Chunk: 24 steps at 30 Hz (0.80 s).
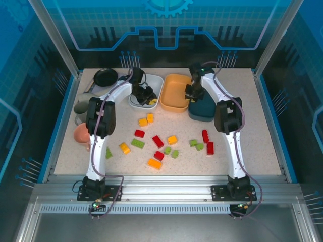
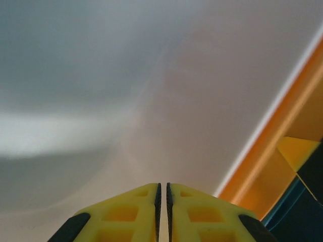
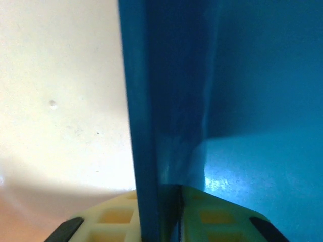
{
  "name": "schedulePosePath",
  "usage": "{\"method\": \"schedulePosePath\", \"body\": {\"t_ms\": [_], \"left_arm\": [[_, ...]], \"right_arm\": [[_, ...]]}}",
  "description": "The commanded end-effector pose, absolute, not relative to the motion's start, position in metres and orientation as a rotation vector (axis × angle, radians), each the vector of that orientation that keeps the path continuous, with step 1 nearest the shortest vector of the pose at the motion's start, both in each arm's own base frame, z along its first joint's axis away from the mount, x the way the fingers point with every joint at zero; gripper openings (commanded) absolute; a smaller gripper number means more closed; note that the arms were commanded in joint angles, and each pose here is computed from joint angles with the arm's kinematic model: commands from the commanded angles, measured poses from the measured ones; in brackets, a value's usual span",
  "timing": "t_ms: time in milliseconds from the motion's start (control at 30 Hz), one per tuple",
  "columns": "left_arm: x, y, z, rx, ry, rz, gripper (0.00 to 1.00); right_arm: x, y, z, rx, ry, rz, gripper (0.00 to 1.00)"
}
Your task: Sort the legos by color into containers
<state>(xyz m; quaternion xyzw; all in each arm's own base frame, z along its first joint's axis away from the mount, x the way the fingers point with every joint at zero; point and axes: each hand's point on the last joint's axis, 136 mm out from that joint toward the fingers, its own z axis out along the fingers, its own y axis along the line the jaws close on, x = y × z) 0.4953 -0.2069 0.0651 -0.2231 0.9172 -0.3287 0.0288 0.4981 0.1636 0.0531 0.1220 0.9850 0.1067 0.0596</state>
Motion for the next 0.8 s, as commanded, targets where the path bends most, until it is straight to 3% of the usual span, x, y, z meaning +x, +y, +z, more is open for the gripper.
{"method": "schedulePosePath", "body": {"t_ms": [0,233,433,600,767], "left_arm": [[0.484,-0.21,0.093,-0.671,2.777,-1.072,0.14],[0.479,-0.204,0.093,-0.677,2.772,-1.058,0.14],[0.491,-0.193,0.135,-0.651,2.674,-0.968,0.17],[0.479,-0.184,0.186,-0.616,2.581,-0.919,0.32],[0.437,-0.193,0.214,-0.53,2.526,-0.933,0.51]], "right_arm": [[0.462,0.179,0.057,0.251,3.054,0.293,0.18],[0.451,0.181,0.058,0.266,3.049,0.325,0.19],[0.464,0.173,0.094,0.223,2.936,0.286,0.52],[0.444,0.145,0.143,0.2,2.815,0.171,0.61],[0.377,0.113,0.152,0.214,2.797,0.099,0.62]]}}
